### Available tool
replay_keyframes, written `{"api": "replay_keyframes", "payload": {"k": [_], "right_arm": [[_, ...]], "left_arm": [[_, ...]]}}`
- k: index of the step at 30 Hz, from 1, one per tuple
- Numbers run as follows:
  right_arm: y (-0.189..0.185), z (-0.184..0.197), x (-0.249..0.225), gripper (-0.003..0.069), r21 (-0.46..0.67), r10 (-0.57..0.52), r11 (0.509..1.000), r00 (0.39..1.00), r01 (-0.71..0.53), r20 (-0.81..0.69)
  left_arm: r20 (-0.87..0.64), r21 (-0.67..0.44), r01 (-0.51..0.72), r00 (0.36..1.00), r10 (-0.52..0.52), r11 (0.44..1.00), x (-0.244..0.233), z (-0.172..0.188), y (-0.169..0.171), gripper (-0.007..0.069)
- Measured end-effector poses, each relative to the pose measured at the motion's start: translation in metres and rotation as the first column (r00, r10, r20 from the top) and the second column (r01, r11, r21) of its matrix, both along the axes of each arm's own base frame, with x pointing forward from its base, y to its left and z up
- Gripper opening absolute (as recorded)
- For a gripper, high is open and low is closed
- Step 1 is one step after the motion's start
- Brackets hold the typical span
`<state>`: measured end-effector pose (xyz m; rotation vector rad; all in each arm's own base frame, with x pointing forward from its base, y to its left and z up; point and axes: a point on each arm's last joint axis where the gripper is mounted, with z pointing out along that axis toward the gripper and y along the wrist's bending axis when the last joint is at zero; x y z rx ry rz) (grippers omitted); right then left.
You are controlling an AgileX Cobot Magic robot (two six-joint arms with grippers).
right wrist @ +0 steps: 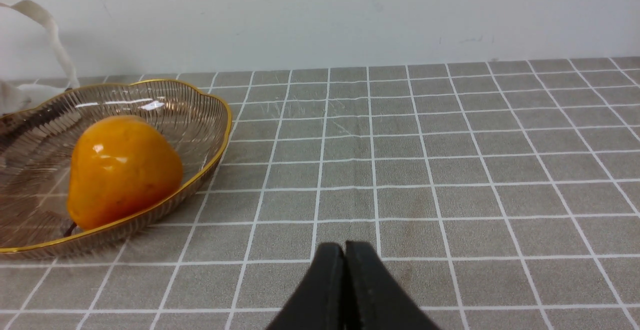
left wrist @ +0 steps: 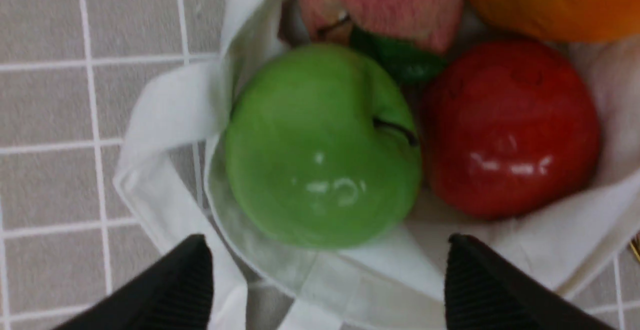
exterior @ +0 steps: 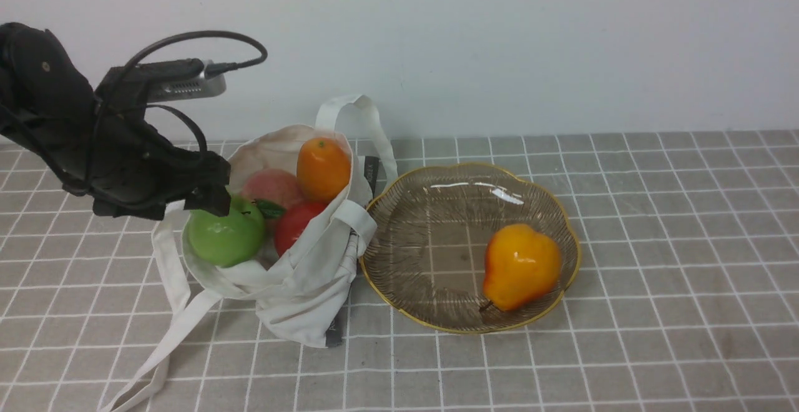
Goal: Take the fruit out of the bag on the grey coffee tablecloth and place them on the plate.
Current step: 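Reach into the white bag and grasp the apple with the left gripper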
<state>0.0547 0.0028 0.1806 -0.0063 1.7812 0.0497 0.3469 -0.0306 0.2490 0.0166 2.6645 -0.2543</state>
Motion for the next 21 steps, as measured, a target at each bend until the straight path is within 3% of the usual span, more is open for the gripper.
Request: {"api": "replay_keyframes", "payload": {"k": [3,7,16,21], "right_arm": [[0.0,0.0,0.0,-0.0015,0.0,0.0,1.0,1.0,0.0,0.0],[0.0,0.0,0.0,-0.0015,0.0,0.0,1.0,1.0,0.0,0.0],[0.0,0.0,0.0,-0.0015,0.0,0.0,1.0,1.0,0.0,0.0],[0.0,0.0,0.0,-0.0015,0.0,0.0,1.0,1.0,0.0,0.0]], "left_arm": [[-0.002,-0.048,-0.031,1.0,0.031,0.998,0.008,-0.011,-0.003,0.0669],[-0.046,-0.081,-0.052,0.998,0.049,0.995,0.016,-0.031,-0.005,0.0682],[-0.131,-0.101,-0.071,0.99,0.057,0.992,0.022,-0.06,-0.008,0.059],[-0.142,-0.105,-0.068,0.988,0.053,0.992,0.022,-0.06,-0.008,0.059]]}}
